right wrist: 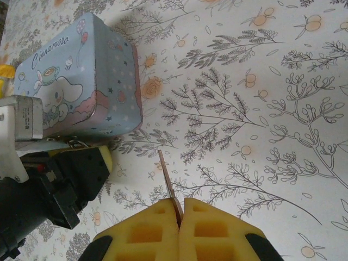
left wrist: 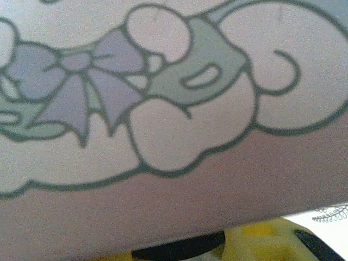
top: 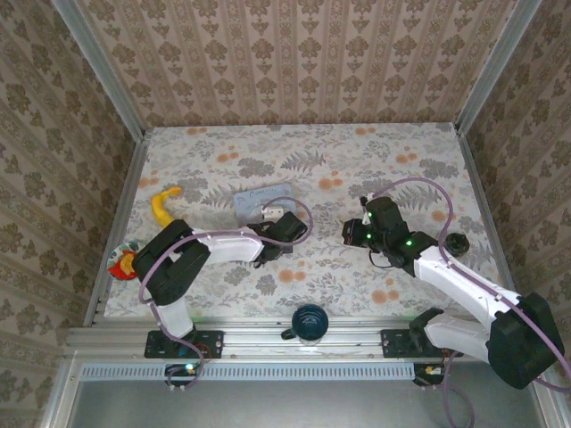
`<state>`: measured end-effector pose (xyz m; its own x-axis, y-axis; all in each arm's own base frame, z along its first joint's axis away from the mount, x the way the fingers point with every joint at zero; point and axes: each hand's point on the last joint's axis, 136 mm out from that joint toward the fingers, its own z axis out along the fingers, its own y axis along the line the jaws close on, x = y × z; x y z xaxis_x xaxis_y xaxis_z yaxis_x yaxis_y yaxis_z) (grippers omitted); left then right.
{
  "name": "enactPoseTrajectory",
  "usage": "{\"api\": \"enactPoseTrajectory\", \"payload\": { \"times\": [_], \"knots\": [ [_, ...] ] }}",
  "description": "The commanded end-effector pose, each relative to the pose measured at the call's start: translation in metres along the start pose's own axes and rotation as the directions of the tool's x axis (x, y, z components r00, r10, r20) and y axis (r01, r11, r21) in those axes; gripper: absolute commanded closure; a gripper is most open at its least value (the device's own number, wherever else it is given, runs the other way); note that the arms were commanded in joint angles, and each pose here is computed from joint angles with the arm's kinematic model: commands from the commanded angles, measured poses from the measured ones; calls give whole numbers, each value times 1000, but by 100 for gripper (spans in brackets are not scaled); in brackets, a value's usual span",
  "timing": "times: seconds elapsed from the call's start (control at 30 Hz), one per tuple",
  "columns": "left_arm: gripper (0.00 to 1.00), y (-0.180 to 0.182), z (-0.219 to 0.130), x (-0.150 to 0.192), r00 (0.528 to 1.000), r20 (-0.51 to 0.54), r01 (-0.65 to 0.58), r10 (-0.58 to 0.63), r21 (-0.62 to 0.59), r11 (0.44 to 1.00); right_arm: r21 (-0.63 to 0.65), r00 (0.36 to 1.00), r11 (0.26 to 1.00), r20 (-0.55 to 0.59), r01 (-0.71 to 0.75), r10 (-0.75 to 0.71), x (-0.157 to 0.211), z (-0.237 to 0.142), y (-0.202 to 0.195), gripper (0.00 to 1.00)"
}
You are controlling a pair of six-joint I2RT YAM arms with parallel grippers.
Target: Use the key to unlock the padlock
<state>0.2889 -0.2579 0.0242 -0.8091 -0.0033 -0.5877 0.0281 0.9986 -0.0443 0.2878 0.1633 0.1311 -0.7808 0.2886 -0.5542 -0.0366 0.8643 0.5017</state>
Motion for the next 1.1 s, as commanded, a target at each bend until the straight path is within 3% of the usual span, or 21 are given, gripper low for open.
{"api": "enactPoseTrajectory", "payload": {
  "times": [0.0, 0.07, 0.17, 0.23, 0.27, 0.67, 1.07],
  "knots": [
    [62, 9, -9, -7, 998, 37, 44, -43, -31, 999, 18, 1000, 1000, 16, -20, 20, -1, -5, -5, 100],
    [44, 11, -12, -11, 998, 48, 43, -41, -39, 998, 19, 1000, 1000, 14, -19, 18, -1, -4, -5, 100],
    [25, 13, -16, -15, 998, 57, 40, -37, -52, 998, 21, 1000, 1000, 14, -22, 21, -1, -2, -6, 100],
    [3, 14, -18, -17, 998, 59, 35, -32, -63, 997, 20, 1000, 1000, 12, -22, 22, -1, -1, -5, 100],
    [0, 14, -19, -17, 998, 58, 34, -30, -67, 997, 22, 1000, 1000, 10, -22, 22, -1, 1, -5, 100],
    [3, 13, -20, -23, 999, 43, 24, -19, -127, 992, 44, 1000, 999, -14, -5, 5, -2, 11, -6, 100],
    [7, 20, -15, -18, 996, -3, 92, -93, -139, 986, 75, 1000, 997, -24, 11, -9, -2, 13, -11, 100]
  ]
}}
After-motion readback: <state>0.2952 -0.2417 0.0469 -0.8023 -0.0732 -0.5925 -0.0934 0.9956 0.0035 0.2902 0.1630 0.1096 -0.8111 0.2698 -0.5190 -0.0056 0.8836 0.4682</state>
